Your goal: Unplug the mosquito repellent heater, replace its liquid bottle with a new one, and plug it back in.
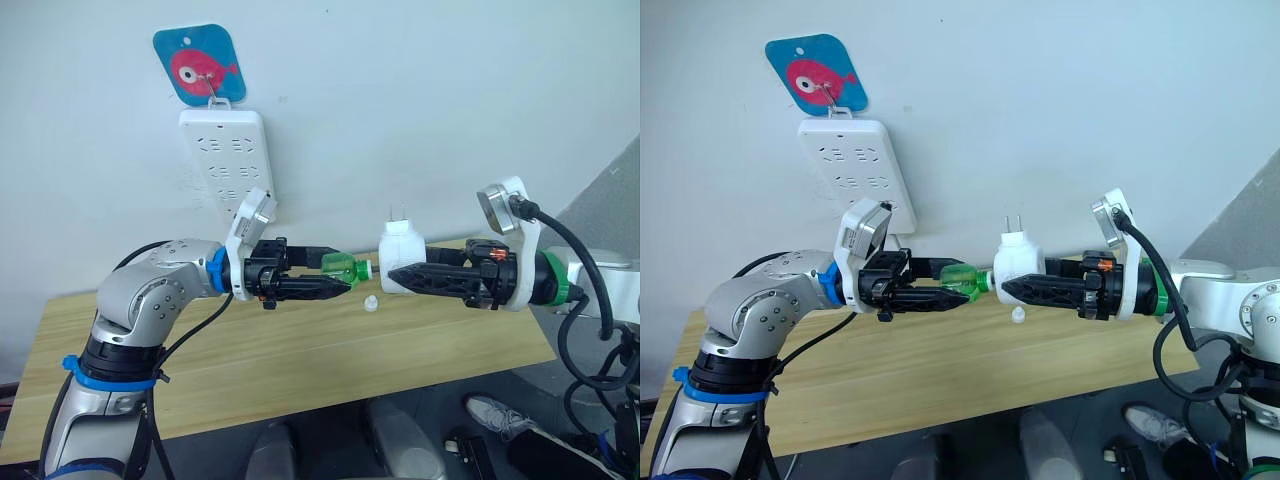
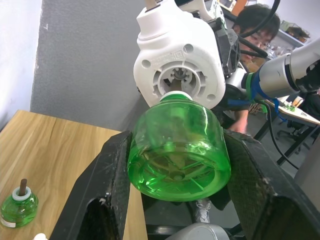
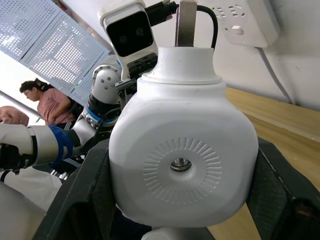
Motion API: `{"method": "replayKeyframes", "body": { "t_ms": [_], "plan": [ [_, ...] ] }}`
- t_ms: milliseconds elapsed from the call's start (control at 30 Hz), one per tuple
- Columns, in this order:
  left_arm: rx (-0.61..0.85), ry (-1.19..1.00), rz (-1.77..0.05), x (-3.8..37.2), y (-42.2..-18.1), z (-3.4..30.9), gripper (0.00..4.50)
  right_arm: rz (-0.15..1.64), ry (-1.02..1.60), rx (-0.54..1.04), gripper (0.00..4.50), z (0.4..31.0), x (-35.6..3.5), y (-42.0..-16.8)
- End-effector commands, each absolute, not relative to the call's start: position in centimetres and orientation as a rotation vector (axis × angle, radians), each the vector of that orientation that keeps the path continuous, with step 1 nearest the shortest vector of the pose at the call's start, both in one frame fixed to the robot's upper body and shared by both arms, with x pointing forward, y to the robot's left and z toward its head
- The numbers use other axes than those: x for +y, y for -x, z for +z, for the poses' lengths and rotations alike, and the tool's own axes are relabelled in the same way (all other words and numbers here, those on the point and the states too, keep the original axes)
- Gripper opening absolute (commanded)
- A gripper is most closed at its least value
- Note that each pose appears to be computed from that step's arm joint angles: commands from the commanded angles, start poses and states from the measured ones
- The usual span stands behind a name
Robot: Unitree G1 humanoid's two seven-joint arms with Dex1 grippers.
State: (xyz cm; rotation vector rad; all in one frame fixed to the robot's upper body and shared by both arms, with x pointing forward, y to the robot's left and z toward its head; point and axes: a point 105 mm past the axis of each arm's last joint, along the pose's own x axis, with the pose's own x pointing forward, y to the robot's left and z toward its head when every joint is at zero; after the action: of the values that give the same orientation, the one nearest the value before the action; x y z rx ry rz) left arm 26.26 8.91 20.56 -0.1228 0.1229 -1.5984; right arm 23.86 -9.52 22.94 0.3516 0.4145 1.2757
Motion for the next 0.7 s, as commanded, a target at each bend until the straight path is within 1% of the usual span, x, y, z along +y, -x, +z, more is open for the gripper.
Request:
{"method": "replayKeyframes", "body": {
  "t_ms": [33, 300, 500, 700],
  "plan": [
    [0.069, 0.107, -1.635, 8.5, -25.9, 21.8, 2.31, 1.308, -0.337, 0.383, 2.99, 23.5, -9.1, -23.3],
    [0.078, 0.105, -1.631, 8.9, -26.1, 22.1, 2.31, 1.331, -0.278, 0.400, 2.99, 23.1, -8.9, -22.8],
    [0.113, 0.091, -1.657, 9.5, -25.7, 22.1, 2.31, 1.296, -0.268, 0.412, 2.99, 22.7, -10.0, -23.3],
    [0.128, 0.100, -1.679, 9.3, -25.3, 22.1, 2.31, 1.298, -0.265, 0.408, 2.99, 22.5, -10.1, -23.4]
  ]
}}
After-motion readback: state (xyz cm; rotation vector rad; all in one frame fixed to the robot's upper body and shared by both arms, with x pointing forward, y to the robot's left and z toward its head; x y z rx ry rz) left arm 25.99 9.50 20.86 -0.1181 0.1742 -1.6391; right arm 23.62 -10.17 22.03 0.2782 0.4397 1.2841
